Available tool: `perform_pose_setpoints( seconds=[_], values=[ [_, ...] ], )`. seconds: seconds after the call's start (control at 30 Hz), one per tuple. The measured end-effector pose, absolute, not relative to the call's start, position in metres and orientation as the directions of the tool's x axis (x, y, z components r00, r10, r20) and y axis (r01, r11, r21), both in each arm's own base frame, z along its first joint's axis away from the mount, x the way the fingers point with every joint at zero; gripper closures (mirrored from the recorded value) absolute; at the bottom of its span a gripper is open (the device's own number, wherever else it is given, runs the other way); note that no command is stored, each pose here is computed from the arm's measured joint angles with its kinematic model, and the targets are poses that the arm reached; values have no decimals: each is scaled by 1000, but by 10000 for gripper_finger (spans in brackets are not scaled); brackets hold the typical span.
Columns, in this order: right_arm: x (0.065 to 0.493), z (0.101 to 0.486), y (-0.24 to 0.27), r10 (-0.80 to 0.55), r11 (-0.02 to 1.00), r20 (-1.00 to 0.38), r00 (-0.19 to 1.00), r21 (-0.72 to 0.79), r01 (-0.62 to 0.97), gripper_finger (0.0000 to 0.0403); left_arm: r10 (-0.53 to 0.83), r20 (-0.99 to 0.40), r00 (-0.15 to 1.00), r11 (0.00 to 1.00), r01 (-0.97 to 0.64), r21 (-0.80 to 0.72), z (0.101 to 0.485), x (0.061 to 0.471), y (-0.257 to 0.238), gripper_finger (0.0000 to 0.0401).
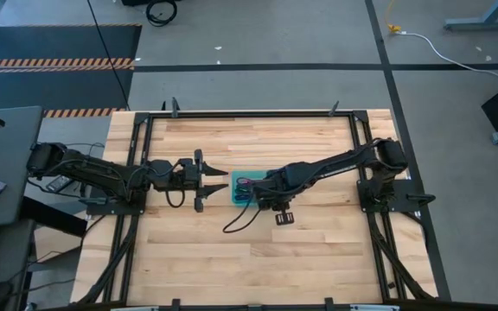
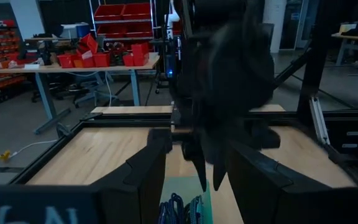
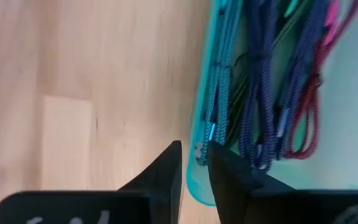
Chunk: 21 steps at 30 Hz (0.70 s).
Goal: Pick and place USB-C Cables
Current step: Return to Home Position
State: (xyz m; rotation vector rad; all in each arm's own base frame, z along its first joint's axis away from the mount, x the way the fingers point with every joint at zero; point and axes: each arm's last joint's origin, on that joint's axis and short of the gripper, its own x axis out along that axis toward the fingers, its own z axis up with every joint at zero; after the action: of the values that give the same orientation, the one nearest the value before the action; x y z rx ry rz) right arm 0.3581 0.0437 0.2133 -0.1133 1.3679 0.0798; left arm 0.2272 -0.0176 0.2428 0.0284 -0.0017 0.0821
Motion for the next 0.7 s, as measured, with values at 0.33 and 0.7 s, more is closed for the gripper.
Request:
perform_pose_setpoints(
  seconds=[0.33, 0.7],
  values=[
    [343, 275, 41, 10, 999, -887, 462, -10, -42, 301, 82, 1, 997, 996, -82, 29, 243, 227, -18, 229],
    [297, 335, 42, -77, 997, -745, 663, -55, 54, 391, 82, -62, 995, 996, -80, 40, 246, 214, -16, 235]
  ],
)
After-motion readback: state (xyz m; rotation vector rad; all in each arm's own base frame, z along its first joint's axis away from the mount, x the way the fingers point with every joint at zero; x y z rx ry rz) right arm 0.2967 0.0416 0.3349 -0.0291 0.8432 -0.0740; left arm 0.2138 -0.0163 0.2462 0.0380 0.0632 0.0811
